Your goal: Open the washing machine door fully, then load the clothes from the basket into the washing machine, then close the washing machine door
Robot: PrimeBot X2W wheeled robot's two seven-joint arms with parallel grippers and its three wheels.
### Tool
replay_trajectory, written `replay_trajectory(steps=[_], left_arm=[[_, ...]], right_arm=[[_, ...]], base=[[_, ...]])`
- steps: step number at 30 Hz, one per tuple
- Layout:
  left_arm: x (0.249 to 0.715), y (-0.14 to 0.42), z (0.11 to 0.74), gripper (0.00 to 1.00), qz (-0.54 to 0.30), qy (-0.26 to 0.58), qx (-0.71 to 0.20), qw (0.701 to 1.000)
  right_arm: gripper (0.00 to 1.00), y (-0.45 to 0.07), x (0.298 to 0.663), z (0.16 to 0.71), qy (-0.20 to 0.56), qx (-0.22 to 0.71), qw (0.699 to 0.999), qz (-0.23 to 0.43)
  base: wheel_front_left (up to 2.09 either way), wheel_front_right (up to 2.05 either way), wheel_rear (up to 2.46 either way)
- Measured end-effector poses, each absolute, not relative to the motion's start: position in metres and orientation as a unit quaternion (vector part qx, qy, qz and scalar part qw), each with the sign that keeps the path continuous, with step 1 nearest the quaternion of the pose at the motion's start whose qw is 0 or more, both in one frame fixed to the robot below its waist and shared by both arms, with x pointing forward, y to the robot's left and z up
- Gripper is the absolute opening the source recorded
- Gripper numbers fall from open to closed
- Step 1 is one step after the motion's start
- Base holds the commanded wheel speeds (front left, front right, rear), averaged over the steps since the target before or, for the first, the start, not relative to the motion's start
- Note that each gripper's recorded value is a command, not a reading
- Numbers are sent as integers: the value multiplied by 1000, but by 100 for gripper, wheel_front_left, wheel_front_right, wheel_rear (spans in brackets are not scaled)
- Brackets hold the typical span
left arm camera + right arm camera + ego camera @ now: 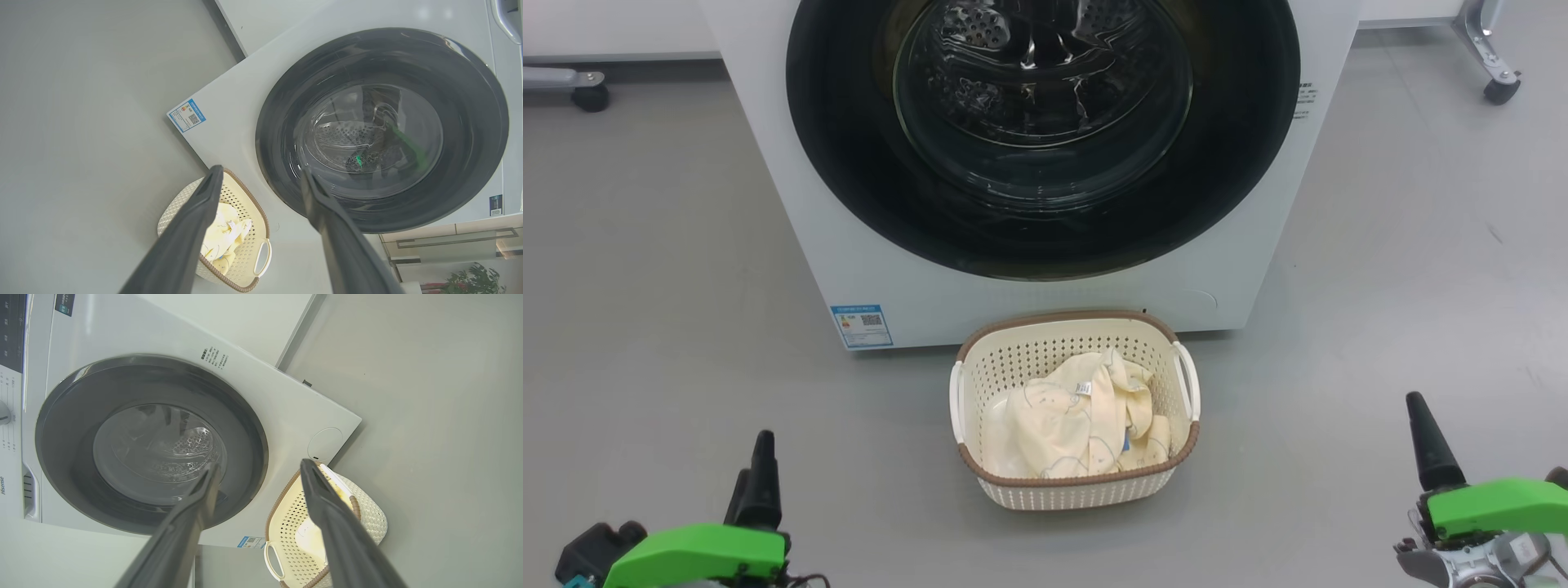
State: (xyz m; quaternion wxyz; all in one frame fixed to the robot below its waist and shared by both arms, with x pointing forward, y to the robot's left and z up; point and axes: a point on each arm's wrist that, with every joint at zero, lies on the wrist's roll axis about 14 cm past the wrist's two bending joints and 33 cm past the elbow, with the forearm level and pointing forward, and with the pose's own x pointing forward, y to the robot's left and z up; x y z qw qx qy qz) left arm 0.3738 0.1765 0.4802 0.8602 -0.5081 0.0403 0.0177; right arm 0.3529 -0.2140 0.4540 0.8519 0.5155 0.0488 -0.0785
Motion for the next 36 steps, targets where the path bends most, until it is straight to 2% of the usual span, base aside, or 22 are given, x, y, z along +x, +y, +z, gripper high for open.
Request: replay_trajectory(steps=[13, 36], left_arm=[[375, 165, 488, 100, -8, 34, -398, 917], [376, 149, 493, 100, -40, 22, -278, 960]], right_arm=[[100, -218, 359, 465, 44, 395, 915, -66], [100, -202, 364, 481, 40, 247, 968, -24]], base=[[0, 0, 0], [0, 0, 0]])
